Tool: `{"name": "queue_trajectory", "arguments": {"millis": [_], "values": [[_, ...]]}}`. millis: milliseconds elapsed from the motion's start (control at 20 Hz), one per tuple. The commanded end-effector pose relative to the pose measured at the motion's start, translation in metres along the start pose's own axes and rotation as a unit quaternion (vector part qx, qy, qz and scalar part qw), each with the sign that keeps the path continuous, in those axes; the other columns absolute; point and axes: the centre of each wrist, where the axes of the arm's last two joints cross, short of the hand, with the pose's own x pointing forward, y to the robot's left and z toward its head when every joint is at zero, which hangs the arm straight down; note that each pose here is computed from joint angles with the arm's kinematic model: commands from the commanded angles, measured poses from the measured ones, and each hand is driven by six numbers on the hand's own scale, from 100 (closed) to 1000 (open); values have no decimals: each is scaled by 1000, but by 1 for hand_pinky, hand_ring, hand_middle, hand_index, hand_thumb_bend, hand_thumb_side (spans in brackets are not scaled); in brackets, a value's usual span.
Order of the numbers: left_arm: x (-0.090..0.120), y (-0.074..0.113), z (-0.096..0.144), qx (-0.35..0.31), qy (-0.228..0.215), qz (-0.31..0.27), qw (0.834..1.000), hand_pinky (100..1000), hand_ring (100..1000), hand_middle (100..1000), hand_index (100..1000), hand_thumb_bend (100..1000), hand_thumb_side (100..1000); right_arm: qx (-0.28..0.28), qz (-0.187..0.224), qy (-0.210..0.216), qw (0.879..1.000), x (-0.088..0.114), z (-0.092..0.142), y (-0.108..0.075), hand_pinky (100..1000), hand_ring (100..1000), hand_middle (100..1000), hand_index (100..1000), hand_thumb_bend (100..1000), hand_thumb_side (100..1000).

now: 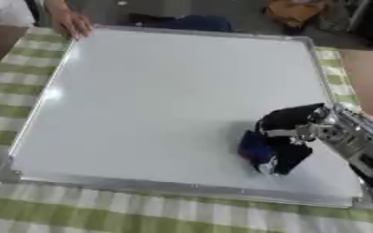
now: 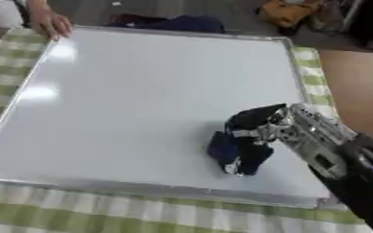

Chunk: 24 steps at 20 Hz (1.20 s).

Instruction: Wipe the whiteboard clean with a brush.

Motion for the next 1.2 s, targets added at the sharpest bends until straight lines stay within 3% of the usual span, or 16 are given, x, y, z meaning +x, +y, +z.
{"name": "queue_trajectory", "arguments": {"millis": [50,100,150,200,1200], "values": [[7,2,-6,-5,-17,-3,1000,635,790,778,684,164,1000,7,-7,32,999,-13,-1,5,593,724,500,668,100,663],[7,2,-6,-5,-17,-3,1000,635,790,779,684,164,1000,7,-9,39,999,-16,-2,6,594,725,500,669,100,661],[7,2,-6,-6,-17,-2,1000,635,791,778,684,172,1000,6,-11,45,999,-19,-3,8,595,727,502,671,100,594],[7,2,-6,-6,-17,-2,1000,635,791,779,684,163,1000,5,-13,53,998,-22,-4,9,595,728,503,672,100,660],[7,1,-7,-9,-18,-4,1000,635,794,781,684,160,1000,-29,-69,153,985,-71,-6,17,590,725,493,676,100,659]]}}
